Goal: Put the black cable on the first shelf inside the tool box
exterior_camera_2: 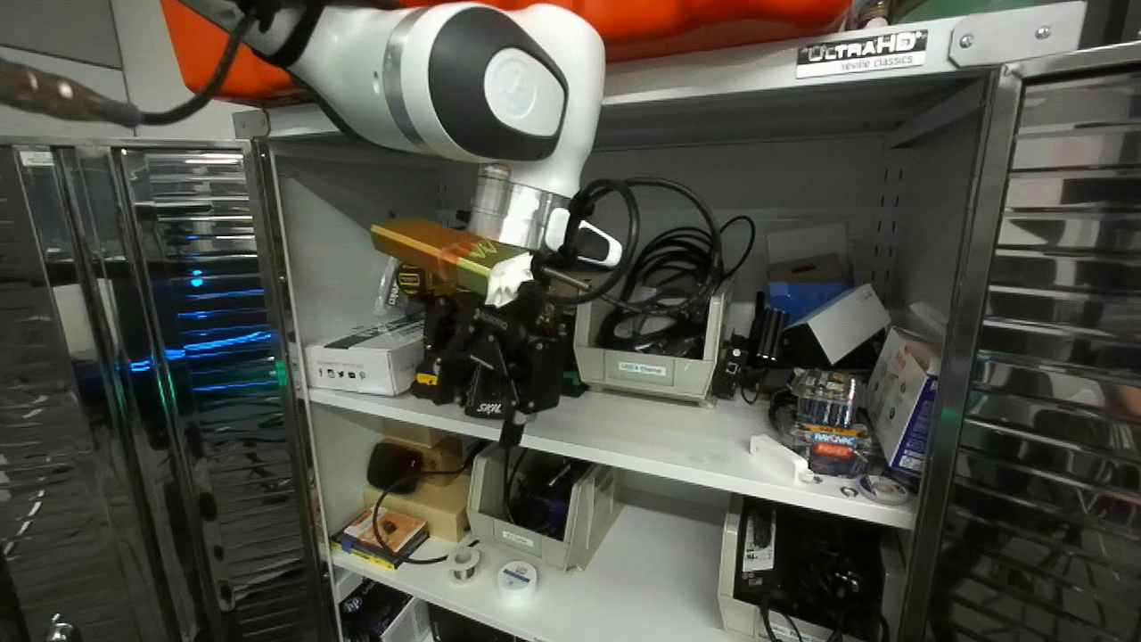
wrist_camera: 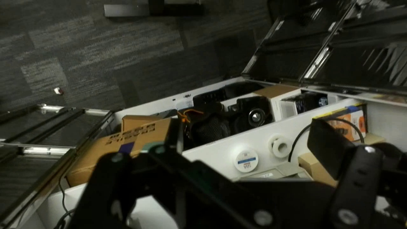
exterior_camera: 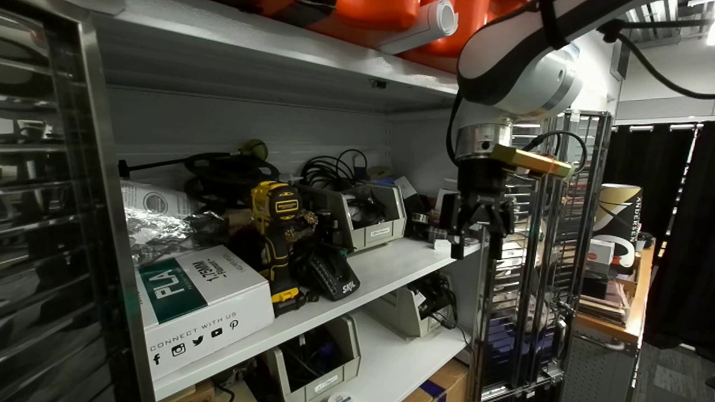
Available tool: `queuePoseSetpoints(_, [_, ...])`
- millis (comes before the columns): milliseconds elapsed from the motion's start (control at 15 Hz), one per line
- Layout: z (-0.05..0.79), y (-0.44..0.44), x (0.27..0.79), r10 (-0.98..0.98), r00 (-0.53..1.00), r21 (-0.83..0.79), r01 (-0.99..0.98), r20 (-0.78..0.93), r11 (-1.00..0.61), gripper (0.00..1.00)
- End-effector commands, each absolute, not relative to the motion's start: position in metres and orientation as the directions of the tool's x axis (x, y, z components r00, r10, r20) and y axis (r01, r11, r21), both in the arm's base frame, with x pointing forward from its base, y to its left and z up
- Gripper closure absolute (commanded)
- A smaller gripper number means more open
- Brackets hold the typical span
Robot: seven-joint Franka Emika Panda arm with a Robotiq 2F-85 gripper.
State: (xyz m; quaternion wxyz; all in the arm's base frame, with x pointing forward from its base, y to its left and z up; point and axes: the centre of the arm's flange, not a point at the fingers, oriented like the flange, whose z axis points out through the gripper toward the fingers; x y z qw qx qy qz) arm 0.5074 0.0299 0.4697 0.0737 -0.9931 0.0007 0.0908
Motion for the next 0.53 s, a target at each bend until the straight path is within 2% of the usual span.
queuePoseSetpoints(0, [0.492, 0.028, 0.467, 0.055, 0.968, -0.171, 0.013, -0.245, -0.985, 0.00])
queuePoseSetpoints(67, [0.478, 0.030, 0.490, 0.030, 0.973, -0.150, -0.005, -0.231, -0.989, 0.00])
queuePoseSetpoints(467, [0.484, 0.030, 0.476, 0.042, 0.968, -0.153, 0.004, -0.249, -0.988, 0.00])
